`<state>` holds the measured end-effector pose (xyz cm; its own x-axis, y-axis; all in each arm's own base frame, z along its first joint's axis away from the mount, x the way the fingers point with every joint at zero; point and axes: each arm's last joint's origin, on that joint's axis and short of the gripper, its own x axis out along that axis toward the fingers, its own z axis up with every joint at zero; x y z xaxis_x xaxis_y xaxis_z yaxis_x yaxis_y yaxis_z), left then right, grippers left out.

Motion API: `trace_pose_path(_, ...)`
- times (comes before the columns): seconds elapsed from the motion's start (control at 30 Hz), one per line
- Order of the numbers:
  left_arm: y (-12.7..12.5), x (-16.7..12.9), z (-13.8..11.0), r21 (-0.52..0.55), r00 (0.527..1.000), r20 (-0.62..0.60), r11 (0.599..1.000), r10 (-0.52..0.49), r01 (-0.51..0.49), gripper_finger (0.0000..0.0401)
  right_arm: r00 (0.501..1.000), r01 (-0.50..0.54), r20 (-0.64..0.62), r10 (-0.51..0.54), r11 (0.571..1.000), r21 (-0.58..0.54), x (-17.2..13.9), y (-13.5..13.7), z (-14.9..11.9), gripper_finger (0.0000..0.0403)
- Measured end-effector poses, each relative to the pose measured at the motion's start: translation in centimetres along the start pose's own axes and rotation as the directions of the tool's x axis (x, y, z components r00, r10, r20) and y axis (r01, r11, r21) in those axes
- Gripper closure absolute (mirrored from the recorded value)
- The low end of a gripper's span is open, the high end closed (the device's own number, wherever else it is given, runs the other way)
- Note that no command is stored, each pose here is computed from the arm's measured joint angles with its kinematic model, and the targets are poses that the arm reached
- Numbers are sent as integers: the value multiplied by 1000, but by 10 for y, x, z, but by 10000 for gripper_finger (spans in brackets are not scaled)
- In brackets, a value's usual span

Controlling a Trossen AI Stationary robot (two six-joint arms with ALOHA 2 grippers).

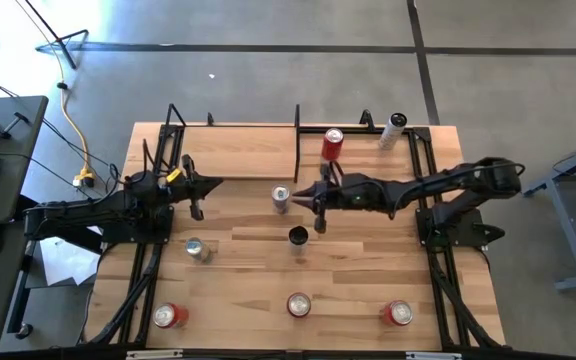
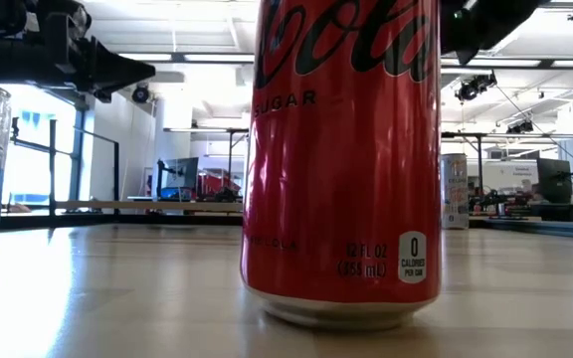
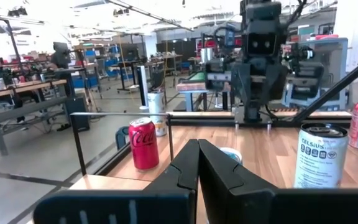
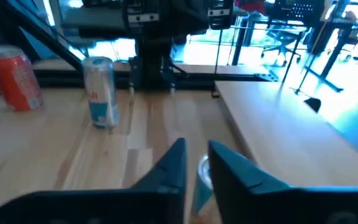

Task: Place canned beverage on shelf
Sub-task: Put the right blue soda can on the shelf

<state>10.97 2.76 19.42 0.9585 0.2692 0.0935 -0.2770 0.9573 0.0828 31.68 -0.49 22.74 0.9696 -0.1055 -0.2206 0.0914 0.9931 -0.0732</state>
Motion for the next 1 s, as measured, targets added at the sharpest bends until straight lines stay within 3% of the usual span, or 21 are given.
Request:
trace_pose_path(0.23, 0, 0, 0, -8, 1000, -1, 1000, 1, -1, 401, 998, 23, -57, -19, 997, 79, 23, -5, -8, 177)
trace_pose_path(0.37, 0, 1, -1, -23, 1000, -10, 1000, 0, 0, 401, 988, 43, -153, -33, 997, 62, 41, -12, -7, 119)
trace_pose_path(0.6, 0, 3, -4, -29, 999, -42, 1000, -3, 2, 401, 973, 74, -224, -63, 996, 42, 55, -26, 5, 104)
trace_pose_path(1.0, -1, 3, -4, -32, 999, -41, 999, -4, 2, 401, 959, 24, -283, -2, 997, 71, 67, -37, -16, 104)
